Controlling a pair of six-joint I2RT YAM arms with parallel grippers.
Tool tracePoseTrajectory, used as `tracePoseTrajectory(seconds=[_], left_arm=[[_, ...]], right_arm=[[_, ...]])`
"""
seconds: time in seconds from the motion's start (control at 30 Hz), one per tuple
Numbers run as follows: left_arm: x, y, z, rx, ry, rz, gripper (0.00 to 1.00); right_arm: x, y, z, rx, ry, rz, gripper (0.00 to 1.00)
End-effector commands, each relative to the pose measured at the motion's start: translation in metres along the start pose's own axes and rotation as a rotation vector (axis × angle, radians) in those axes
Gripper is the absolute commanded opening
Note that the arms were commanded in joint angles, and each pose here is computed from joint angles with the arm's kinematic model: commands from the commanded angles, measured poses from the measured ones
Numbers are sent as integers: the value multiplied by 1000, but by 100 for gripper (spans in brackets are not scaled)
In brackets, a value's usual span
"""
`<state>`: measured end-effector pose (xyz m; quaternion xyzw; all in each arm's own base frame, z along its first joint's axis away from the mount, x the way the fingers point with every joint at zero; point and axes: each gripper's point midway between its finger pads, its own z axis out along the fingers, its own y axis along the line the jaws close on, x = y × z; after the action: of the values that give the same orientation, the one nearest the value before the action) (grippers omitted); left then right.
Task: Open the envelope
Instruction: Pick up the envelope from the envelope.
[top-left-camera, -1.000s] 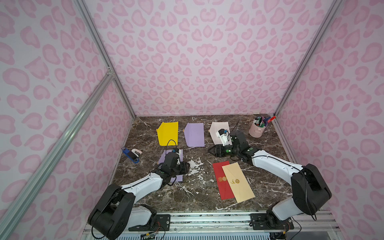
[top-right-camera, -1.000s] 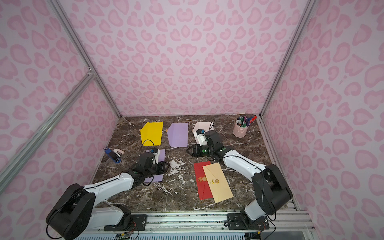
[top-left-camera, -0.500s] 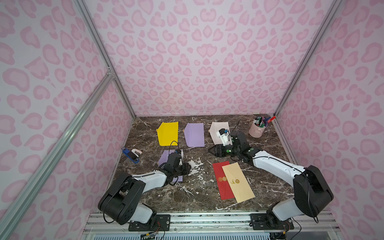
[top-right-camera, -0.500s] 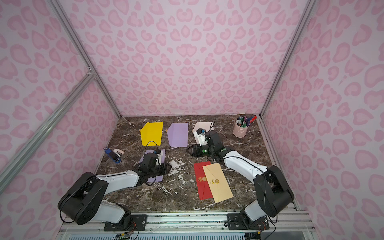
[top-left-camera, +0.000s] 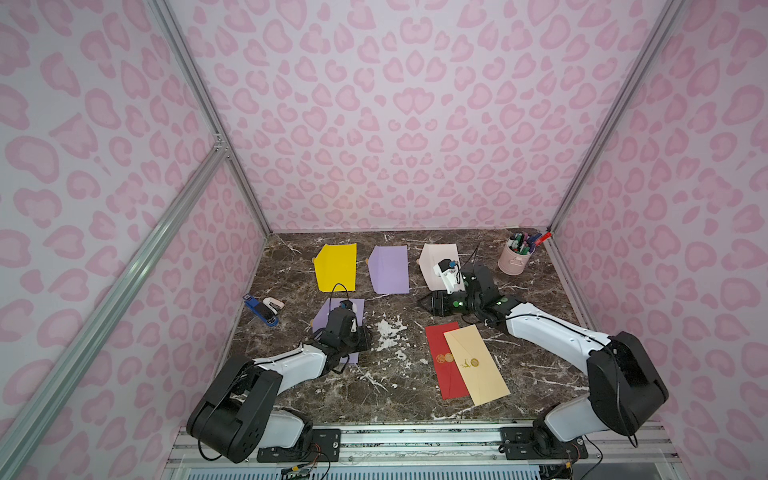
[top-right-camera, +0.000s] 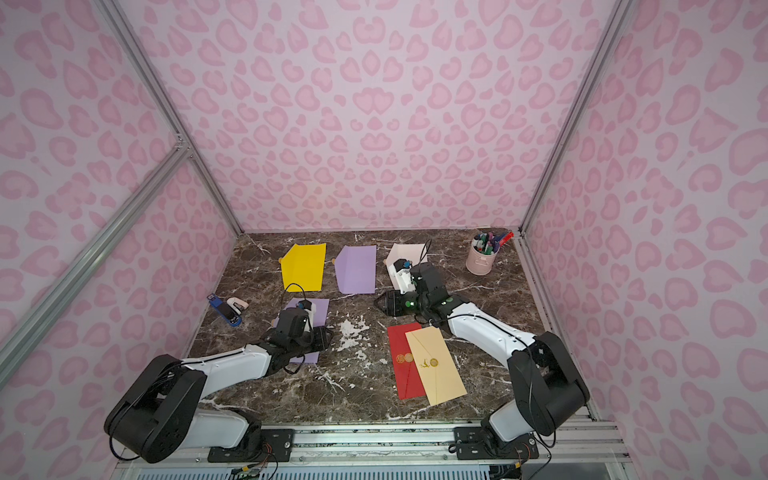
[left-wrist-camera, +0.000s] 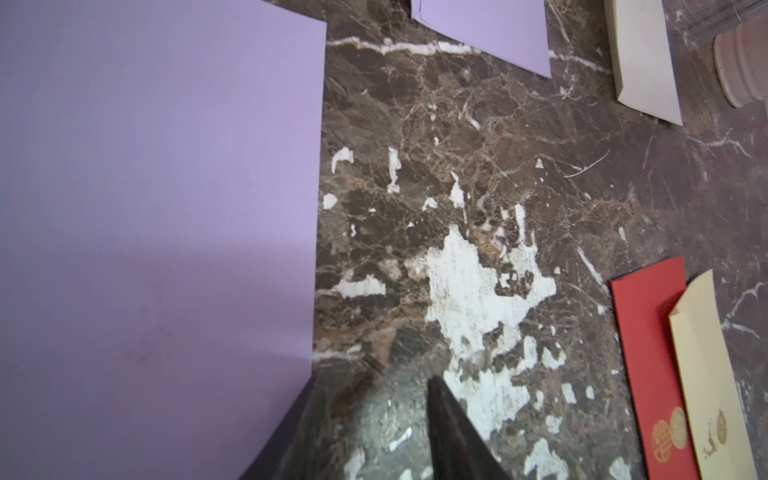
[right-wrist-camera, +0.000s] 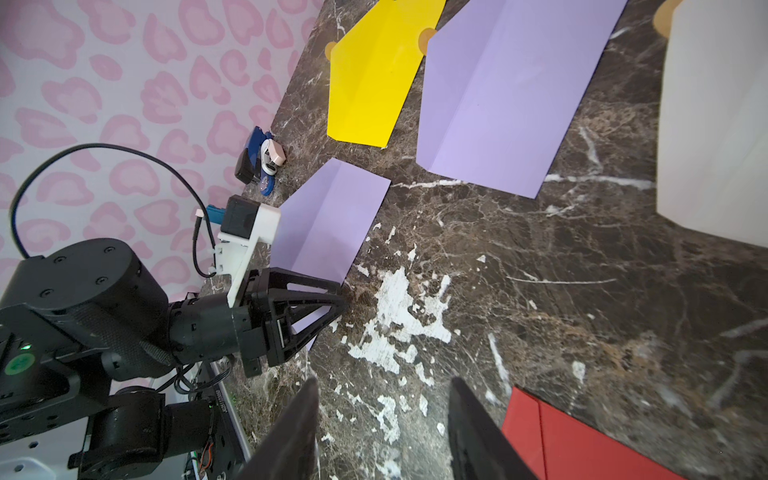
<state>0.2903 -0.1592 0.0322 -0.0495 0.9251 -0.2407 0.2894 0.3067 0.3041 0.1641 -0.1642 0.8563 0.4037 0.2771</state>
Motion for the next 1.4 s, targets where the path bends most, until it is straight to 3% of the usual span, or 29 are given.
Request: tracePoseTrajectory(seconds=[0.0, 0.23, 0.47, 0.67, 0.87, 1.37], left_arm=[[-8, -41, -2, 173, 0, 85, 43], [-12, -137, 0, 416, 38, 262, 53], [7, -193, 17, 614, 99, 280, 55], [41, -241, 39, 695, 200, 319, 53], [45, -240, 50, 678, 206, 249, 56], [48, -233, 66, 624, 233, 218, 60]], right_arm=[[0, -9, -6, 61, -22, -5, 51], [26, -47, -31, 248, -6, 35, 50], [65, -77, -62, 371, 9, 110, 47], [90, -109, -84, 438, -8, 208, 47], [102, -116, -91, 411, -4, 250, 47], [154, -137, -92, 405, 34, 384, 53]])
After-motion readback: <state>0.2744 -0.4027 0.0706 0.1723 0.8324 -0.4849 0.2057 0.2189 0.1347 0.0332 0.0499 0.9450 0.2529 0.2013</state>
